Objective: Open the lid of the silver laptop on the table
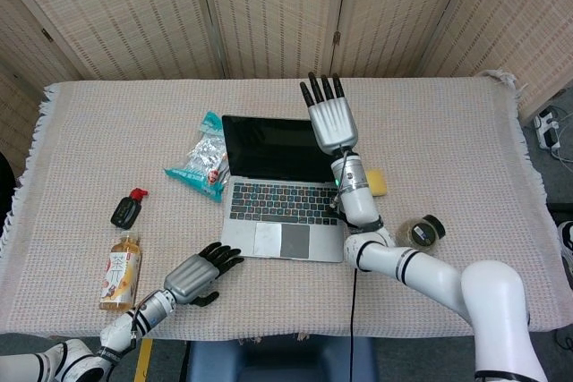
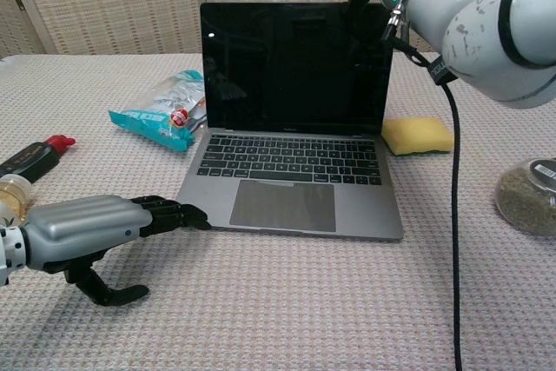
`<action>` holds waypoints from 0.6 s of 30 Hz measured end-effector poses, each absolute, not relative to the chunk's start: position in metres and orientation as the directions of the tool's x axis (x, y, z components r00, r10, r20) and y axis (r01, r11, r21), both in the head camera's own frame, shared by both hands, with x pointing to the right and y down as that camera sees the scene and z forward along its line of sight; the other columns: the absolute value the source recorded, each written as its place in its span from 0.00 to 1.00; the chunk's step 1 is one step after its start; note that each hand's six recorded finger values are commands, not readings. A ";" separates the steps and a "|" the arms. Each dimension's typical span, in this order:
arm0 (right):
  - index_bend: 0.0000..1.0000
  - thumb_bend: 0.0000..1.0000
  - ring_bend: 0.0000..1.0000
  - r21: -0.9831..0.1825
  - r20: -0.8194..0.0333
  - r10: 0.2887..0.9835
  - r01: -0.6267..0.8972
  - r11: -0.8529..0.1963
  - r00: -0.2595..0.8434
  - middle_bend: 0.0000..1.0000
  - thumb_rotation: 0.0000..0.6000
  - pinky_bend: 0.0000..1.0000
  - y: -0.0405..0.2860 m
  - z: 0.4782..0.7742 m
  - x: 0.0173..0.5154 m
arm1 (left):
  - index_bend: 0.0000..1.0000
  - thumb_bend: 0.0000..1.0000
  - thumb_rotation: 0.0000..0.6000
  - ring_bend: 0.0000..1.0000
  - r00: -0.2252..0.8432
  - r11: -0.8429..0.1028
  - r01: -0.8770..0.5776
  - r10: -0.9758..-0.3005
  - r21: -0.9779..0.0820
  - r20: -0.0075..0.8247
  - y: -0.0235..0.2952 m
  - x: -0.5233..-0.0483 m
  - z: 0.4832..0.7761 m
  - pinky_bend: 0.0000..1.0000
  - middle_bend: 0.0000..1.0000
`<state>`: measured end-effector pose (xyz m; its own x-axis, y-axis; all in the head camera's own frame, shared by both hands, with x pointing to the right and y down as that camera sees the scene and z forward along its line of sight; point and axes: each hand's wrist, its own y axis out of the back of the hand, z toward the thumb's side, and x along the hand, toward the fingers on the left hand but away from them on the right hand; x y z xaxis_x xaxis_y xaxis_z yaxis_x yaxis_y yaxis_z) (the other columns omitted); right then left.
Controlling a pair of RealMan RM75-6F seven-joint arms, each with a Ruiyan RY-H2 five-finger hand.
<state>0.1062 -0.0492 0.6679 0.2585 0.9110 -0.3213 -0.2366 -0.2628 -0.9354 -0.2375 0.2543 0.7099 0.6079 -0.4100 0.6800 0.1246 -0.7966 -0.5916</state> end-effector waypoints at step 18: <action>0.00 0.51 0.00 -0.936 -0.349 0.850 -0.094 -0.340 0.394 0.00 1.00 0.00 0.032 0.586 0.191 | 0.08 0.47 1.00 0.01 0.471 -0.705 -0.101 -0.656 -0.702 0.590 0.197 -0.303 0.663 0.00 0.07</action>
<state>0.1914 0.0320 0.5862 0.3940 0.8505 -0.3486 -0.0943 -0.3398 -0.9357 -0.3033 0.1974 0.6633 0.4707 -0.6557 0.5903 -0.1014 -0.7048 -0.7021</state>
